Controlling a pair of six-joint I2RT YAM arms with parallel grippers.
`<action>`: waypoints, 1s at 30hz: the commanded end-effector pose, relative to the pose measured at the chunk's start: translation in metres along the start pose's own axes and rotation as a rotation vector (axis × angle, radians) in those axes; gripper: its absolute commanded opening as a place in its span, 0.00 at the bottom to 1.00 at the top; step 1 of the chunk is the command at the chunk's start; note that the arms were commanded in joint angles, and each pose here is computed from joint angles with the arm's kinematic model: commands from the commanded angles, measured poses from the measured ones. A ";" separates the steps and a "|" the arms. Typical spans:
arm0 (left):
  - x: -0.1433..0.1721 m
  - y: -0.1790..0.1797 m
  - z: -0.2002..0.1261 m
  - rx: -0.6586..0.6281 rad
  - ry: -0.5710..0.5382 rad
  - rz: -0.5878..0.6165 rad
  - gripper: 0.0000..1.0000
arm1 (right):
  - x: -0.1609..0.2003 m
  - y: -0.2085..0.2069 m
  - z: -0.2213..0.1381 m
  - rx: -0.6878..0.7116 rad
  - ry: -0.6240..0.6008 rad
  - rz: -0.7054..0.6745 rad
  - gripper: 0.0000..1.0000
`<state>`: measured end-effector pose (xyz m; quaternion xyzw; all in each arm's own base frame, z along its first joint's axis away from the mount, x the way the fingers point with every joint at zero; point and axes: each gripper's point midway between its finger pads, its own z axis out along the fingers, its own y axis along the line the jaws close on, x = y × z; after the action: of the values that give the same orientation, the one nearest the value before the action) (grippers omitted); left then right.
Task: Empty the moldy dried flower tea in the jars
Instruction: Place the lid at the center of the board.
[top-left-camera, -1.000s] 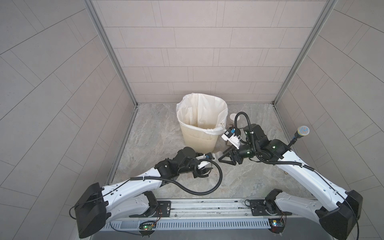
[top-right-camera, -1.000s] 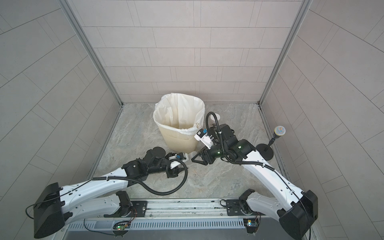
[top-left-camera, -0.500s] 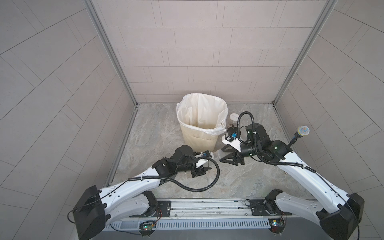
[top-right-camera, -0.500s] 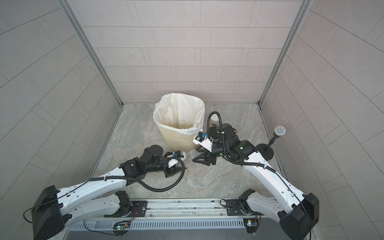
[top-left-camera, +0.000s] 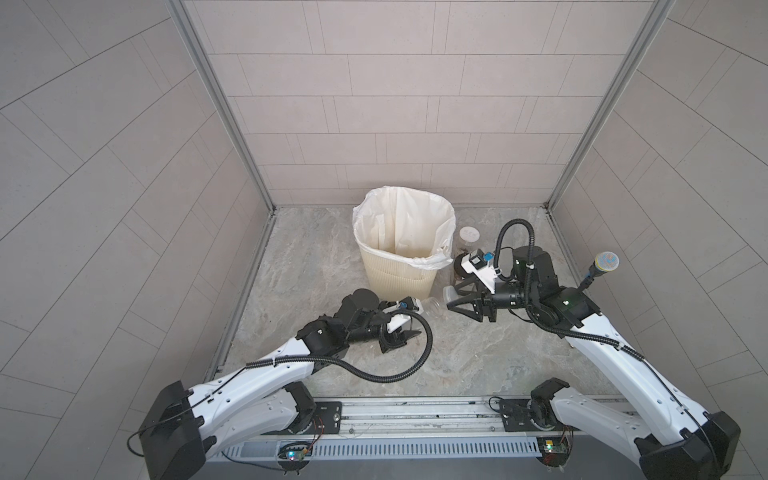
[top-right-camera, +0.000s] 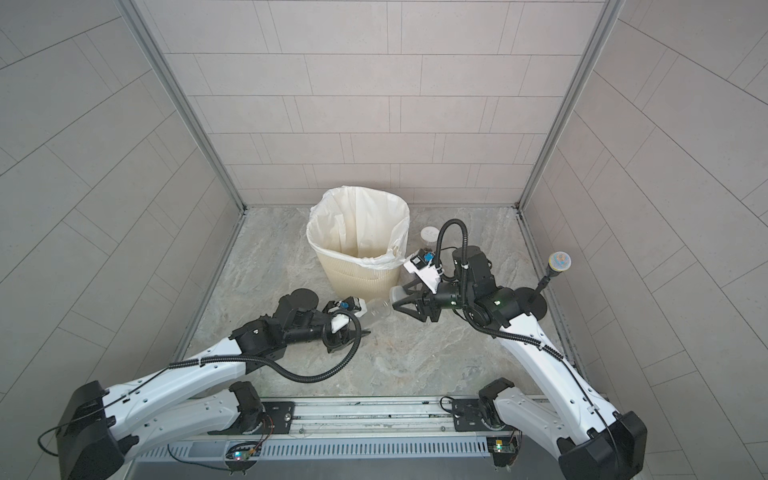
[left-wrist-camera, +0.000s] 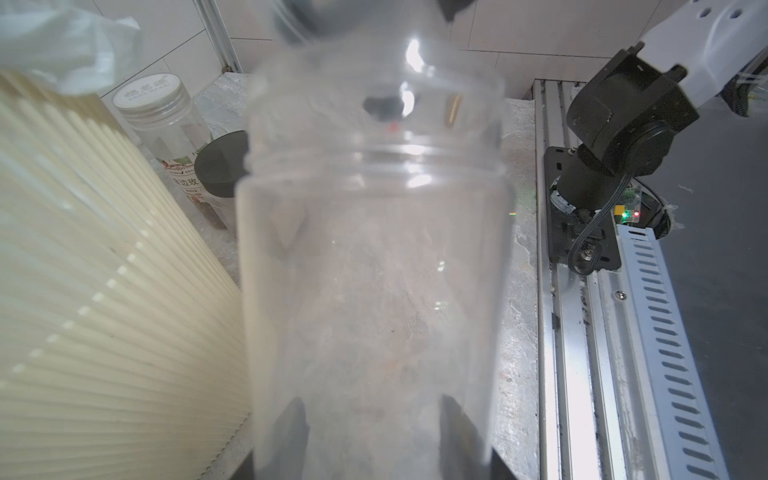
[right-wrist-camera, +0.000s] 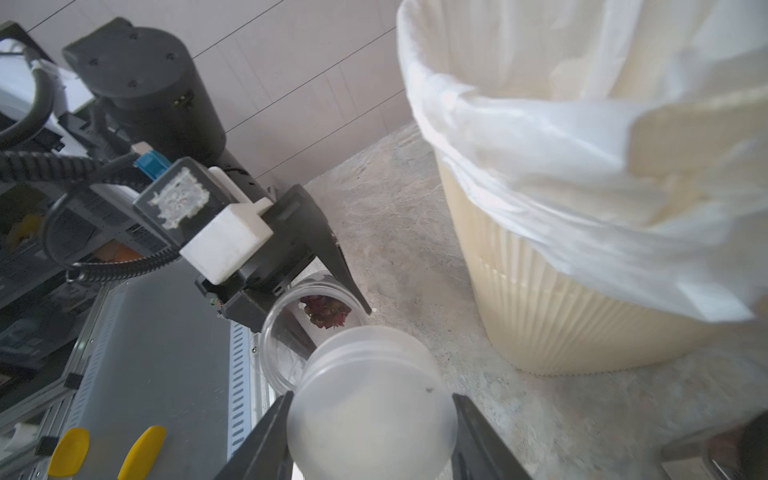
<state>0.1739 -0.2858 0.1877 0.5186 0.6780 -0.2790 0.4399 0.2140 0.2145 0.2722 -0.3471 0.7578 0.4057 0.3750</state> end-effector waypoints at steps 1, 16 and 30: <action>-0.008 0.009 -0.005 -0.051 -0.048 -0.015 0.42 | -0.003 -0.024 -0.017 0.174 -0.056 0.183 0.23; -0.013 0.026 -0.003 -0.133 -0.040 -0.066 0.43 | 0.076 -0.175 -0.109 1.060 0.109 0.651 0.28; -0.015 0.033 -0.003 -0.176 -0.059 -0.115 0.42 | 0.169 -0.257 -0.067 1.172 0.350 0.797 0.37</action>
<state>0.2013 -0.2820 0.1852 0.4543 0.7226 -0.2500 0.4571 0.3140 0.0161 0.0638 0.1388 0.9735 -0.0066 0.1819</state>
